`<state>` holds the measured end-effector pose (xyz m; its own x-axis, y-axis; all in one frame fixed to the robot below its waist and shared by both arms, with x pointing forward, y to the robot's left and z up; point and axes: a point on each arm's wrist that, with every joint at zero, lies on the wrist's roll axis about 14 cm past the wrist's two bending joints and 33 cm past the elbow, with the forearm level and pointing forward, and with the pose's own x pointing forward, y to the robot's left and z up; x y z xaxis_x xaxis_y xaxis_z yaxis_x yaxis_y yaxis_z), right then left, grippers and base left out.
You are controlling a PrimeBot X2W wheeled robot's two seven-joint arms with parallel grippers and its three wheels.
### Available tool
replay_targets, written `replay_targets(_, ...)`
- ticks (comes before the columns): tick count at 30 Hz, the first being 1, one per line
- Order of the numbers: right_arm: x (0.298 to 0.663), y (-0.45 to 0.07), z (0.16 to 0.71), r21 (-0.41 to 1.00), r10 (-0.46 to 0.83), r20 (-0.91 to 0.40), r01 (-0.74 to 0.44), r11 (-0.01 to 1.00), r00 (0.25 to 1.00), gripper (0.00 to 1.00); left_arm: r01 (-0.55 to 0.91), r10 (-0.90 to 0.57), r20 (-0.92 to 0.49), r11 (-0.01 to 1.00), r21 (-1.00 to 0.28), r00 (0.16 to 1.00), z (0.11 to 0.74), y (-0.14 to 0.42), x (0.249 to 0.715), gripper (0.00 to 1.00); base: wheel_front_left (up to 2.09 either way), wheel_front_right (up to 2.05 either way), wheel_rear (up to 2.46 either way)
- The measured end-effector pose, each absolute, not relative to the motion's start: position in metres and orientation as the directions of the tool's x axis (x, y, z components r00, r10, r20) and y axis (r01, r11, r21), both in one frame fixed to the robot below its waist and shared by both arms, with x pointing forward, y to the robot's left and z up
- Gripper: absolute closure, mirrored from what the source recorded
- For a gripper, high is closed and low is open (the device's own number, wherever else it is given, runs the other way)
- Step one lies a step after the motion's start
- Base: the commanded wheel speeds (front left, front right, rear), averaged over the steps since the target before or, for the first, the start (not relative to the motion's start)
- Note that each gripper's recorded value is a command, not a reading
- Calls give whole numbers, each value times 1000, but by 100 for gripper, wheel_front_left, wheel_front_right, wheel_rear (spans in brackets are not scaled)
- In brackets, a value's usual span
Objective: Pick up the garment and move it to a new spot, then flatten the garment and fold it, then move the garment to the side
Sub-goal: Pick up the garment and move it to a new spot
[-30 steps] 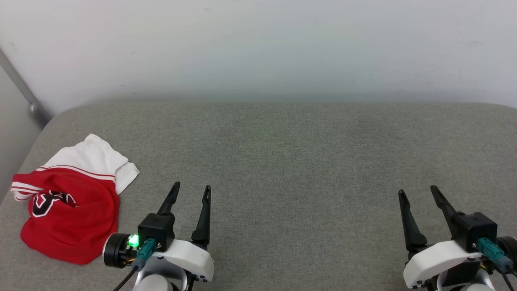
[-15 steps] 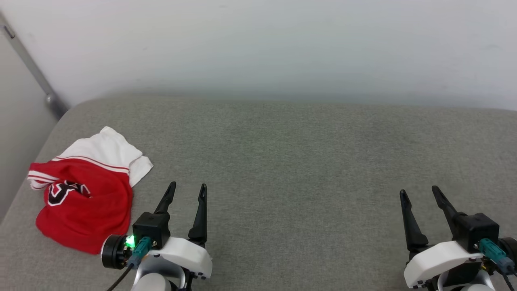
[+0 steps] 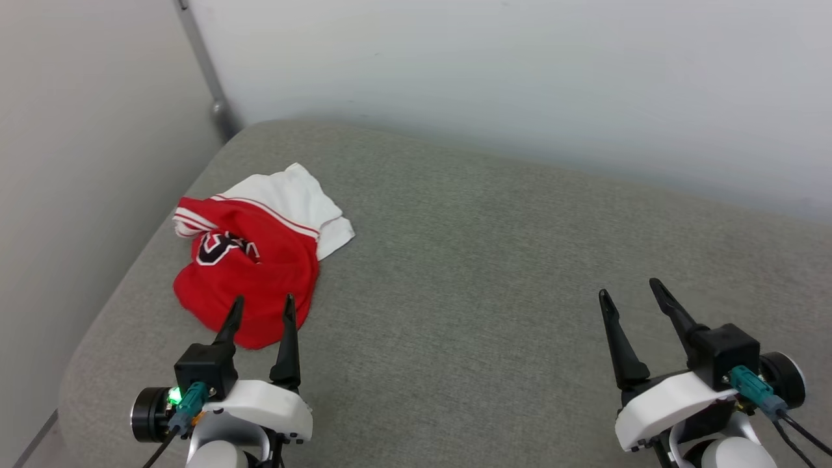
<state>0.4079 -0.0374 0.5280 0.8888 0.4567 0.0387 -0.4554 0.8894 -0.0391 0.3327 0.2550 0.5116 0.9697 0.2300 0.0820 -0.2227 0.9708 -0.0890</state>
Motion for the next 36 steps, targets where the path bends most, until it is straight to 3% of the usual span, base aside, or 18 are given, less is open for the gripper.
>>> replay_targets(8,400,35,529,-27,630,47,-629,777,775,0,-398,406,79,912,-99,911,510,308,285,0,0,0,0)
replay_targets(18,394,76,529,-15,716,49,-716,698,697,0,-494,499,78,866,-75,863,511,333,255,0,0,0,0)
replay_targets(29,397,81,529,-7,723,49,-724,690,689,0,-489,495,93,868,-80,864,518,334,264,0,0,0,0)
replay_targets(36,408,77,531,-2,711,54,-712,702,701,0,-415,413,135,910,-11,901,551,341,318,0,0,0,0)
